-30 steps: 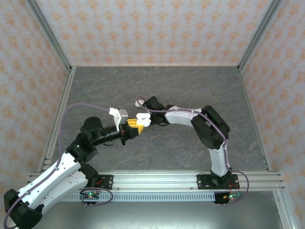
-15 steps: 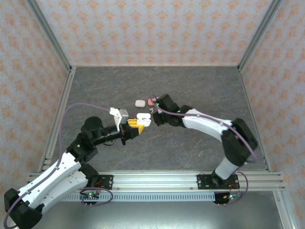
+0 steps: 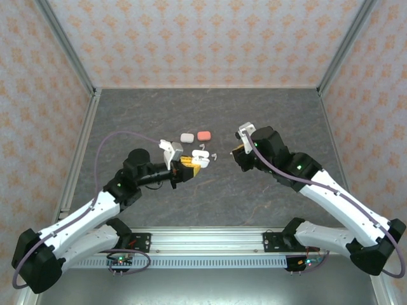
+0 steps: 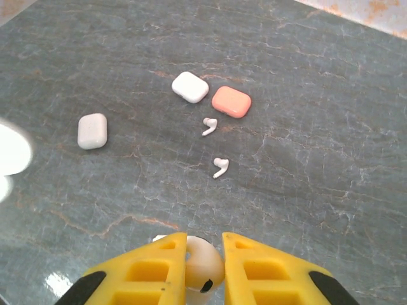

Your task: Insert wireless bluetooth earbuds into charging case

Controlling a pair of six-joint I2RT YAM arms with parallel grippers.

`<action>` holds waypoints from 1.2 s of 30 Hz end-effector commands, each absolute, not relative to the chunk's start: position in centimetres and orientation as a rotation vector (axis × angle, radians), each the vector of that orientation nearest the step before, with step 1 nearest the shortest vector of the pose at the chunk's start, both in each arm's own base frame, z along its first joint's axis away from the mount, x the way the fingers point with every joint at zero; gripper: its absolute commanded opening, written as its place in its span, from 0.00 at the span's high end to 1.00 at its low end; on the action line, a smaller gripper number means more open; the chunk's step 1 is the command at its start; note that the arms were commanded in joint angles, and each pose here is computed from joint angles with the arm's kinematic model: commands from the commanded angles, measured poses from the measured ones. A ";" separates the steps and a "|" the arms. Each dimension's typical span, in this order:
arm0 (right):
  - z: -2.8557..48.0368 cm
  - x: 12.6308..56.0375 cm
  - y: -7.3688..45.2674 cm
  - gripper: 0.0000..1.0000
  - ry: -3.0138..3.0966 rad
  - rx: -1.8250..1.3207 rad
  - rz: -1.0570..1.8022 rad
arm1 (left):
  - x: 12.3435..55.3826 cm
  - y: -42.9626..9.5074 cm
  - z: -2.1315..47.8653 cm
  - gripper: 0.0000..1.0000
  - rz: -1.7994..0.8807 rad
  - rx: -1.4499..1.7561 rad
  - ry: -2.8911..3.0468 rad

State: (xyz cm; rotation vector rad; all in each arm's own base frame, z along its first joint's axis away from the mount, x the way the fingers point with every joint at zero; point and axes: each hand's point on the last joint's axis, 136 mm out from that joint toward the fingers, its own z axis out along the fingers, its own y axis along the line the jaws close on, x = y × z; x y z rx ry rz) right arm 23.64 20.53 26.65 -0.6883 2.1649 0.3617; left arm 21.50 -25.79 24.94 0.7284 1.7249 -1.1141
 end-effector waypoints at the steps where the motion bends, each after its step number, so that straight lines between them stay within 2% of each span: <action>1: 26.9 22.4 21.0 0.83 2.159 -0.855 0.328 | 20.9 -27.0 27.0 1.00 -1.163 0.797 1.611; 11: 27.7 21.3 23.9 0.83 2.094 -1.080 0.353 | 20.8 -29.1 25.8 1.00 -1.213 0.892 1.641; 36: 26.1 19.9 25.8 0.83 2.104 -1.213 0.413 | 20.6 -29.2 26.5 1.00 -1.213 0.904 1.624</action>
